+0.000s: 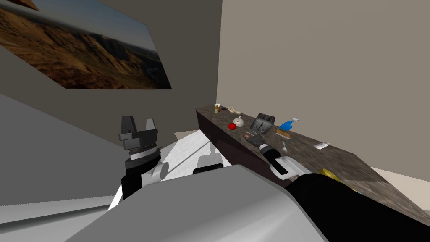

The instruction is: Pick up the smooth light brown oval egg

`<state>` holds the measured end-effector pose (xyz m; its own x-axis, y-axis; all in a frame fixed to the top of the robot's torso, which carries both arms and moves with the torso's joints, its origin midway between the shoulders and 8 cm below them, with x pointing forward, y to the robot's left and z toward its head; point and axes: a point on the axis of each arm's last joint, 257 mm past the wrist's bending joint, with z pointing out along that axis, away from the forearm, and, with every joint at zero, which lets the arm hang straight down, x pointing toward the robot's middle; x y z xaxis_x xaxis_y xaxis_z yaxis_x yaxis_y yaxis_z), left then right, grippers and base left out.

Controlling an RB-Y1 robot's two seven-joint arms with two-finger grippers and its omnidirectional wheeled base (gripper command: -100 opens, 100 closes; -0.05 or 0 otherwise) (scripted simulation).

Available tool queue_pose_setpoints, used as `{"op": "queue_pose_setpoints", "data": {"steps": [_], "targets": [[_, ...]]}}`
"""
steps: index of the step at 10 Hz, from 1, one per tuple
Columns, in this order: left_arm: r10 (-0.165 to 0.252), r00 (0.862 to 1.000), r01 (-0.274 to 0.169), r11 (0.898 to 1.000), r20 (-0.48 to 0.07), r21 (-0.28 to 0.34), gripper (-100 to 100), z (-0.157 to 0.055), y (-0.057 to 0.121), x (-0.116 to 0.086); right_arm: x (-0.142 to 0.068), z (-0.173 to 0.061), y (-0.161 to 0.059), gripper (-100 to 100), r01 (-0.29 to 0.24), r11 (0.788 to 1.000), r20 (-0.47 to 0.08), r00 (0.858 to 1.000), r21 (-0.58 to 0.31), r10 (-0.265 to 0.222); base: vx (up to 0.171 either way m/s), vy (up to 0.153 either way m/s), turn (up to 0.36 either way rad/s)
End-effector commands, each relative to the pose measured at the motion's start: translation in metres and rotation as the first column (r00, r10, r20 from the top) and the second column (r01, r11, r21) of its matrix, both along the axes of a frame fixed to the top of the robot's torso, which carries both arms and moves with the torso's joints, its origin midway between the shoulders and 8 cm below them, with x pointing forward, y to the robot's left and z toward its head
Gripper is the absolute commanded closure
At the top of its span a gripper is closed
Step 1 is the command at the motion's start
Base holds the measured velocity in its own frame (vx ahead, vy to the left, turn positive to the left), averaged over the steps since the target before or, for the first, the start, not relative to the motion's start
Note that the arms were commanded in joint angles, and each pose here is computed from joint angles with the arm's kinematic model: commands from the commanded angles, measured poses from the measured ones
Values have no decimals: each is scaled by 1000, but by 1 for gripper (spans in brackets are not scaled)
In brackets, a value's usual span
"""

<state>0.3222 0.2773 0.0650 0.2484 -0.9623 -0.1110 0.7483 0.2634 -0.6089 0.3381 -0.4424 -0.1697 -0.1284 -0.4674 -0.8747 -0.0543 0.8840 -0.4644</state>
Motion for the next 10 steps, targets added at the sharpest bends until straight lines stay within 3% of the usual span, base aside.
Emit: {"op": "queue_pose_setpoints", "data": {"steps": [1, 2, 4, 5, 7, 8, 10], "targets": [[0, 1000, 0, 1000, 0, 0, 0, 0, 0, 0, -16, -19, -27, -100, 25, 994, -75, 997, -105, -33, 93, 93, 71], [0, 1000, 0, 1000, 0, 0, 0, 0, 0, 0, -16, -19, -27, -100, 25, 994, -75, 997, -105, -33, 84, 71, 17], [0, 1000, 0, 1000, 0, 0, 0, 0, 0, 0, -38, -38, -61, -100, 37, 973, -167, 983, -227, -76, 78, 75, 73], [0, 1000, 0, 1000, 0, 0, 0, 0, 0, 0, -41, -39, -62, -100, 38, 973, -172, 982, -227, -78, 93, 82, 12], [0, 1000, 0, 1000, 0, 0, 0, 0, 0, 0, -67, -57, -95, -100, 35, 944, -260, 957, -329, -126, 114, 73, 66], [0, 1000, 0, 1000, 0, 0, 0, 0, 0, 0, -69, -58, -95, -100, 35, 944, -264, 956, -329, -128, 92, 42, 29], [0, 1000, 0, 1000, 0, 0, 0, 0, 0, 0, -96, -72, -126, -100, 21, 912, -343, 923, -409, -175, 95, 59, 65]]}}
